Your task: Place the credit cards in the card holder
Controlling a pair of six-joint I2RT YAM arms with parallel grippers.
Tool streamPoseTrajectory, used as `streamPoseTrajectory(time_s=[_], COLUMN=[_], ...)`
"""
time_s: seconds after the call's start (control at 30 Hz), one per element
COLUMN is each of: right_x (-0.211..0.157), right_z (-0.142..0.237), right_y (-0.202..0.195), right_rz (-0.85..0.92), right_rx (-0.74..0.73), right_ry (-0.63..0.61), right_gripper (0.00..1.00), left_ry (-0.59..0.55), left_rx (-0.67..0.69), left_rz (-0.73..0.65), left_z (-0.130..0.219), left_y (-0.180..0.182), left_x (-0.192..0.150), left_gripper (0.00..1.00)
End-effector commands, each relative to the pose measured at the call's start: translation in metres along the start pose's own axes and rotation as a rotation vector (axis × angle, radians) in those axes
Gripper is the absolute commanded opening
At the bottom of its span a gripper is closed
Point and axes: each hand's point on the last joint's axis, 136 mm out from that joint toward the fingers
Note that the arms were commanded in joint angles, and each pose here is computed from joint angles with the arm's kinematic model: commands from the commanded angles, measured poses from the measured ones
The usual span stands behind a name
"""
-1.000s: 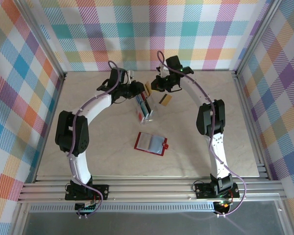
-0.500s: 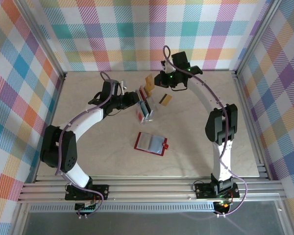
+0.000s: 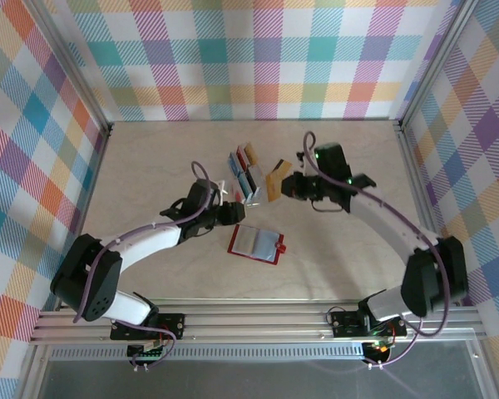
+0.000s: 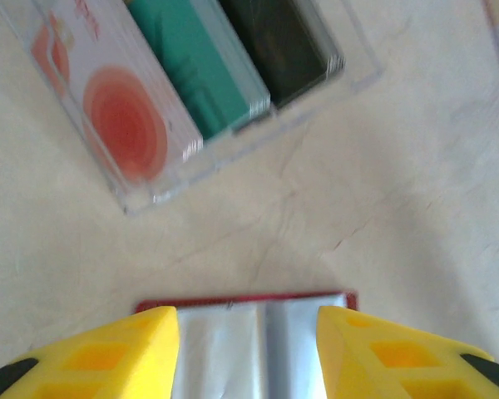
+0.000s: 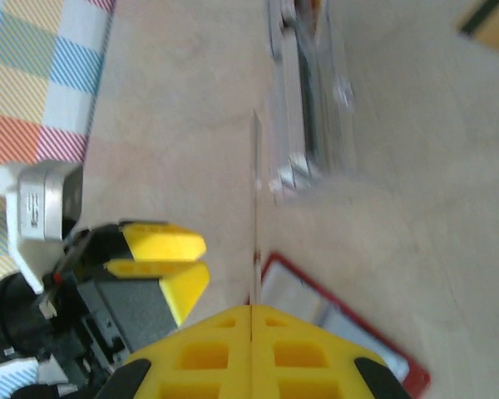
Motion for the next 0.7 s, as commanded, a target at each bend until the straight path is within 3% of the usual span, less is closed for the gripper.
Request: streamPoseTrajectory(time_s=[0.0,0.3,0.5,0.67], right_x=[-0.017,-0.111,-0.138,-0.146], right_z=[0.008,-0.007,-0.019,-0.031], right_y=[-0.007,-0.04,-0.064,-0.05], right_rz=[-0.026,-0.047,-0.109,-0.122], right_rx=[0.022,0.019,0.017,0.113], right_ry=[-0.069,0.036,0.116,0.188], right_gripper=[0.0,0.0,0.0,0.0], left_ry=[-0.046,0.013,0.043,0.05], left_rx=[0.074,0.086,0.092,0.124], left_rz=[-0.091,-0.188,-0.214,-0.227], left_z=[0.0,-0.017,-0.029,-0.033], left_y=[0.009,0.012,0.012,0.015], left_x=[-0.007,-0.055,-0.072,-0.083], left_gripper=[0.48,0.46,0.41,0.37])
Point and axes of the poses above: each hand's point on the last joint's axis, 136 mm out from that joint toward the fingers, its own z axis back along the fingers, its own y axis along the line the jaws close on, x = y × z, and after that the axes turned 13 degrees about -z, right-handed
